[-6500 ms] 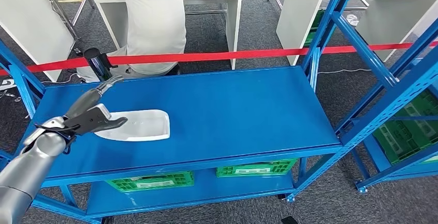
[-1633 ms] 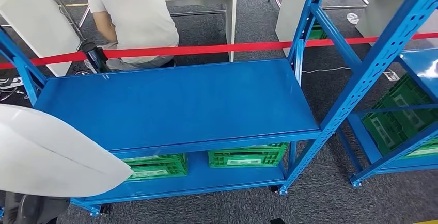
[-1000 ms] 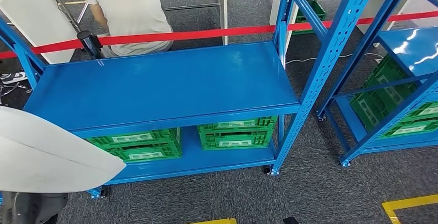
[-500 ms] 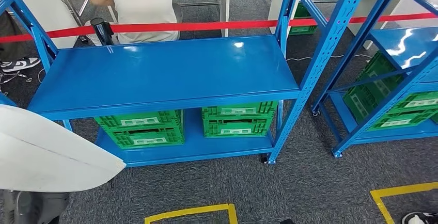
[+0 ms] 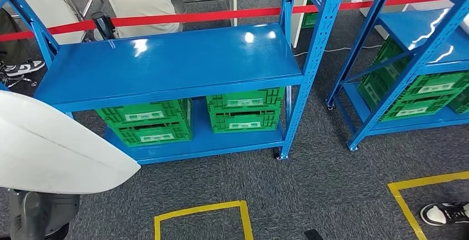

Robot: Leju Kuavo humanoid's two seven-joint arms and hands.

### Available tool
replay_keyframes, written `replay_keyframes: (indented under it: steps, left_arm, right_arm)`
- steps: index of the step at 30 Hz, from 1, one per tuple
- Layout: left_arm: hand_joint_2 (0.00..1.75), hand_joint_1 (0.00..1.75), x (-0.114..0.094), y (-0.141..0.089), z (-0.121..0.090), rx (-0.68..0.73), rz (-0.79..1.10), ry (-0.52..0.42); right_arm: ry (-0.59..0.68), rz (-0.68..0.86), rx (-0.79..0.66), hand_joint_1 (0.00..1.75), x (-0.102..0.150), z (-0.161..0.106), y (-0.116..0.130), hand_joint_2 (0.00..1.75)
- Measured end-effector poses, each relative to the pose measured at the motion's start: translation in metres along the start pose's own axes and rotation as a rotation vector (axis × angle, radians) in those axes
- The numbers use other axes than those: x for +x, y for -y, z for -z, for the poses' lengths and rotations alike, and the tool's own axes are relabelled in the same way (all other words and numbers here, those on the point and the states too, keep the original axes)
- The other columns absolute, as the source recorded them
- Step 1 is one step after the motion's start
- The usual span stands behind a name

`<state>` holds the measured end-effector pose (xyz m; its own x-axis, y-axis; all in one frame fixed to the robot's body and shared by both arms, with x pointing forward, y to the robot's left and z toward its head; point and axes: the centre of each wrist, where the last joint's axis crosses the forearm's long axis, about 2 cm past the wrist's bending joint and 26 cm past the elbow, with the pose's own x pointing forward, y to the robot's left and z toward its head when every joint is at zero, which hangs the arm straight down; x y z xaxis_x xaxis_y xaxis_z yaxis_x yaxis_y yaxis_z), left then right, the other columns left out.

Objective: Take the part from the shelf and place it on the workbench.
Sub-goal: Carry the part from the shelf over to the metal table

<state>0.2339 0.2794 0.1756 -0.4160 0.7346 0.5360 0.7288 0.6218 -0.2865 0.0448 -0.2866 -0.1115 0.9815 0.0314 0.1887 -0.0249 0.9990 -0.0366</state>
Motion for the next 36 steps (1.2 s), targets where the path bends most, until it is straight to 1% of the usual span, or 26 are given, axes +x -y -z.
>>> replay_keyframes:
  steps: [5, 10, 15, 21, 27, 29, 32, 36]
  left_arm:
    - [1.75, 1.75, 0.002, 0.0, 0.0, 0.015, -0.01, -0.062]
    - [1.75, 1.75, 0.003, 0.001, -0.001, 0.004, -0.012, -0.091]
    - [1.75, 1.75, -0.002, -0.003, 0.011, -0.031, -0.031, -0.11]
    - [1.75, 1.75, -0.005, -0.005, 0.018, -0.053, -0.035, -0.118]
    - [1.75, 1.75, -0.004, -0.009, 0.032, -0.075, -0.026, -0.121]
    - [1.75, 1.75, -0.001, -0.012, 0.031, -0.071, -0.024, -0.117]
    - [1.75, 1.75, 0.007, -0.018, 0.023, -0.061, -0.012, -0.122]
    - [1.75, 1.75, 0.017, -0.019, 0.013, -0.063, 0.007, -0.115]
  right_arm:
    - [-0.085, -0.006, 0.027, 0.0, 0.0, -0.001, -0.016, 1.75]
    - [-0.078, 0.04, 0.042, 0.0, -0.002, -0.002, -0.025, 1.75]
    - [-0.078, 0.107, 0.054, 0.0, -0.002, -0.003, -0.032, 1.75]
    - [-0.072, 0.124, 0.062, 0.0, 0.001, -0.003, -0.035, 1.75]
    - [-0.066, 0.126, 0.082, 0.0, 0.003, -0.004, -0.047, 1.75]
    - [-0.065, 0.121, 0.082, 0.0, 0.003, -0.004, -0.048, 1.75]
    - [-0.063, 0.11, 0.073, 0.0, 0.002, -0.004, -0.047, 1.75]
    - [-0.042, 0.099, 0.049, 0.0, 0.003, -0.003, -0.04, 1.75]
